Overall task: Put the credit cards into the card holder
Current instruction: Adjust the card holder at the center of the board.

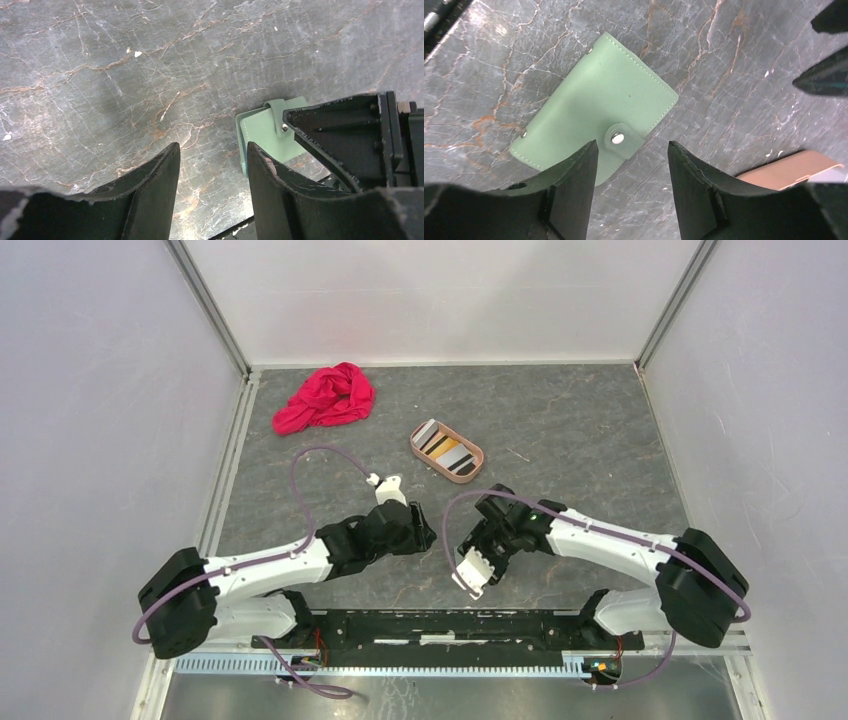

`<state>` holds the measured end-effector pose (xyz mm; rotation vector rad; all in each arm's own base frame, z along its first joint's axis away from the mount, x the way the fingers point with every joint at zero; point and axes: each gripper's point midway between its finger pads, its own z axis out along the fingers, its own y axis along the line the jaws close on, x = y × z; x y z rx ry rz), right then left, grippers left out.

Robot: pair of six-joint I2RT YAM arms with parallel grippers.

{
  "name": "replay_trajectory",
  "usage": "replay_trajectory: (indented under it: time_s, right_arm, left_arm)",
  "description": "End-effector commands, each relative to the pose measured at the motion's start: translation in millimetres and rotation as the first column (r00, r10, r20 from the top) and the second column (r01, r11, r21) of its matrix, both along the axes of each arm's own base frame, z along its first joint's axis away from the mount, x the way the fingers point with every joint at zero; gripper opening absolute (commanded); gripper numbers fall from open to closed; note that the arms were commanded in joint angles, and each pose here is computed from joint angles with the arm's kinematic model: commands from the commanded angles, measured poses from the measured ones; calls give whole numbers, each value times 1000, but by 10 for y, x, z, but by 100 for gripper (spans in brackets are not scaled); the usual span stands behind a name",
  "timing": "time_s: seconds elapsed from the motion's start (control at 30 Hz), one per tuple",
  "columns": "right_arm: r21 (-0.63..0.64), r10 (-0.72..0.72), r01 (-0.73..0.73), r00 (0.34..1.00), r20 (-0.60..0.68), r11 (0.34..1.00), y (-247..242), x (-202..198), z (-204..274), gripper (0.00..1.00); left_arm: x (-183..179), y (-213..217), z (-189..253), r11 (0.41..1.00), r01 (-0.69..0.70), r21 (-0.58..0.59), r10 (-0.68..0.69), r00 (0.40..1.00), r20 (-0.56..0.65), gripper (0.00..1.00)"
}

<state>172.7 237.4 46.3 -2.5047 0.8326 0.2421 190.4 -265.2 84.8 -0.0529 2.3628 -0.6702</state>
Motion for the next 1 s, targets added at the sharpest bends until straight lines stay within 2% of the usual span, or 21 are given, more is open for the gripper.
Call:
replay_trajectory:
  time_s: [0.0, 0.2, 0.27, 0.3, 0.4, 0.47, 0.67, 0.97]
  right_arm:
    - [98, -48, 60, 991, -128, 993, -21, -108, 259, 60]
    - [148, -91, 126, 971, -223, 981, -206, -200, 162, 59]
    - [190, -111, 168, 954, -279, 967, -186, -240, 196, 54]
    - [217, -133, 206, 941, -311, 954, -156, -228, 236, 46]
    - [262, -149, 280, 892, -427, 924, -71, -253, 321, 10]
    - [255, -156, 310, 860, -485, 916, -30, -290, 310, 1]
    - [222, -285, 427, 832, -476, 877, -17, -71, 171, 0]
    - [60, -377, 448, 810, -450, 892, -203, -73, -215, 0]
  left_arm:
    - [50, -89, 262, 995, 65, -76, -56, 992, 110, 59]
    - [-8, -233, 339, 978, 161, -129, -141, 978, 154, 60]
    - [-39, -313, 356, 968, 209, -142, -185, 969, 165, 60]
    - [-57, -353, 357, 961, 232, -150, -206, 964, 170, 60]
    - [-71, -441, 332, 949, 264, -171, -234, 956, 176, 58]
    - [-71, -482, 310, 945, 271, -181, -240, 955, 174, 56]
    - [-85, -524, 251, 941, 280, -190, -251, 954, 161, 55]
    - [-88, -506, 218, 942, 278, -189, -249, 955, 163, 55]
